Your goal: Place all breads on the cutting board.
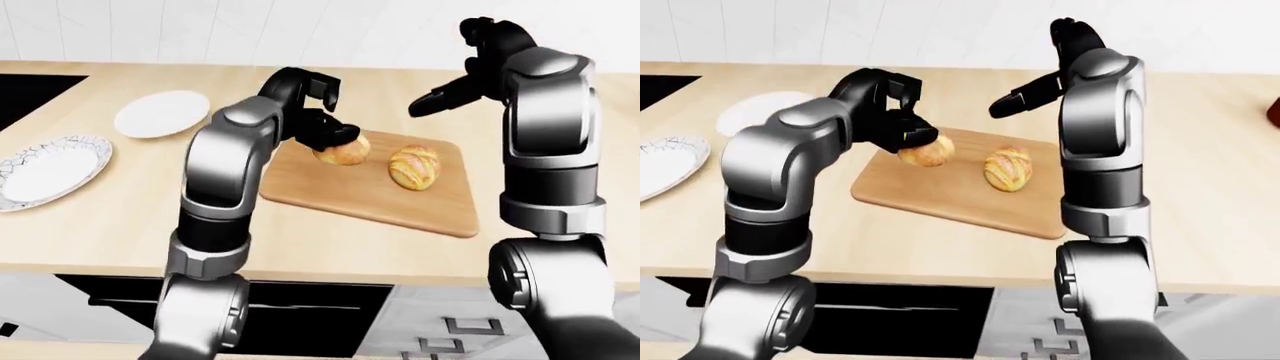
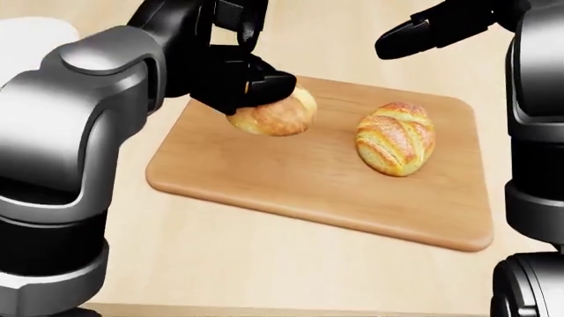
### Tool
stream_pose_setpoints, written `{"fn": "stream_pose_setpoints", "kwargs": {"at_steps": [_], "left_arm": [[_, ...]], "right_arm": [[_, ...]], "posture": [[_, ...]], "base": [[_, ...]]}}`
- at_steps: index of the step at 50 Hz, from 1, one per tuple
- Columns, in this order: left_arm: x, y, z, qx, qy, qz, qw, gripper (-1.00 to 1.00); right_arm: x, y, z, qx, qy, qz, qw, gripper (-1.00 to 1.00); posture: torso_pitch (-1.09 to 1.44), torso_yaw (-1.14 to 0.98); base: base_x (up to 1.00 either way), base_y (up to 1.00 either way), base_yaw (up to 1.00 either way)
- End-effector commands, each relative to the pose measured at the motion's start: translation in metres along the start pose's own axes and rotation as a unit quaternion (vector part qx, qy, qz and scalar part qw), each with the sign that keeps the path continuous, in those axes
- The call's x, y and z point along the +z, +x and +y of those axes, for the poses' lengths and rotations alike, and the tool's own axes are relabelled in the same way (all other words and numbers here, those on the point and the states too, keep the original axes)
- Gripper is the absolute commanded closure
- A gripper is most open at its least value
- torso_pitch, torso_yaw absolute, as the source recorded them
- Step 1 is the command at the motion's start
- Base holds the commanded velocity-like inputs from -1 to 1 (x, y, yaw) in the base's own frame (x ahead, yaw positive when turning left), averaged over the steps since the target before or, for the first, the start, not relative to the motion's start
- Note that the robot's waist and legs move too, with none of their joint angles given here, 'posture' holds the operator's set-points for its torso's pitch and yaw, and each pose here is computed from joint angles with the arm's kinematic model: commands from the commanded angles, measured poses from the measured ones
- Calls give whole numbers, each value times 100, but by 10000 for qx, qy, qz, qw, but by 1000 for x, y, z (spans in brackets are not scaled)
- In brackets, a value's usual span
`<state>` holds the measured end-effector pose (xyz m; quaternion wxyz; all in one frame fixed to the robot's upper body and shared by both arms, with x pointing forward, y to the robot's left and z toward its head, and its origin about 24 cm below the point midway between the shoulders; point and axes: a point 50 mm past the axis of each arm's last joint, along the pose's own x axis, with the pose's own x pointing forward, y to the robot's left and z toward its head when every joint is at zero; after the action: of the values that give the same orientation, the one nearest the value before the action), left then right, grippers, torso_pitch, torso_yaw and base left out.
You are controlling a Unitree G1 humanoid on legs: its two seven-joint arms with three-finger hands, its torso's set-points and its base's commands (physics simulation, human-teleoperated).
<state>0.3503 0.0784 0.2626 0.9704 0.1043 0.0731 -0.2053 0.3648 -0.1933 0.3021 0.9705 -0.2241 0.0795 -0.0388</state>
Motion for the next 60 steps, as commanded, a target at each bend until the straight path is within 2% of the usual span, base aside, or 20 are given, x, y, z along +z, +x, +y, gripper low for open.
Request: {"fn": "stream_pose_setpoints", "kwargs": {"at_steps": [1,21,23,25,27,38,42,46,50,52,53,54,56,57,58,60], "left_arm": [[21,-7,3,113,163,-536,9984,100],[10,1,1,166,180,-546,9982,100],[11,1,1,177,190,-553,9981,-19],[10,3,2,199,189,-547,9981,-65],[9,3,3,208,187,-544,9981,-100],[14,3,8,296,200,-608,9975,-100],[26,1,19,426,94,-710,9965,-100],[35,-1,35,725,-118,-841,9937,-100],[46,-4,58,1325,-318,-1072,9848,-100],[47,-7,65,1555,-312,-1177,9803,-100],[49,-10,71,1745,-462,-1374,9739,-100],[50,-11,73,1798,-481,-1464,9715,-100],[51,-16,80,2042,-588,-1700,9622,-100],[51,-18,82,2131,-475,-1771,9597,-100],[50,-20,82,2153,-525,-1790,9586,-100],[50,-26,87,2347,-551,-1983,9500,-100]], "right_arm": [[17,-9,-8,-197,-39,-404,9990,-100],[9,-7,-2,-109,-50,-358,9993,-100],[8,-8,-1,-100,-50,-350,9993,-100],[7,-7,0,-93,-43,-348,9993,-100],[6,-7,1,-77,-34,-349,9994,-100],[6,-7,5,-42,2,-357,9994,-100],[13,-8,6,-8,70,-416,9991,-100],[19,-11,9,42,177,-485,9987,-100],[32,-20,13,82,194,-663,9976,-100],[35,-23,15,62,249,-765,9967,-100],[36,-27,18,51,346,-878,9955,-100],[37,-28,19,50,388,-911,9951,-100],[37,-33,22,-18,319,-1087,9936,-100],[39,-34,22,-39,273,-1147,9930,-100],[42,-38,22,-79,161,-1245,9921,-100],[48,-43,23,-73,159,-1376,9903,-100]], "posture": [[0,0],[0,0],[0,0],[0,0],[0,0],[0,0],[0,0],[0,0],[0,0],[0,0],[0,0],[0,0],[0,0],[0,0],[0,0],[0,0]], "base": [[0,0,0],[0,0,0],[0,0,0],[0,0,0],[0,0,0],[0,0,0],[0,0,0],[0,0,0],[0,0,0],[0,0,0],[0,0,0],[0,0,0],[0,0,0],[0,0,0],[0,0,0],[0,0,0]]}}
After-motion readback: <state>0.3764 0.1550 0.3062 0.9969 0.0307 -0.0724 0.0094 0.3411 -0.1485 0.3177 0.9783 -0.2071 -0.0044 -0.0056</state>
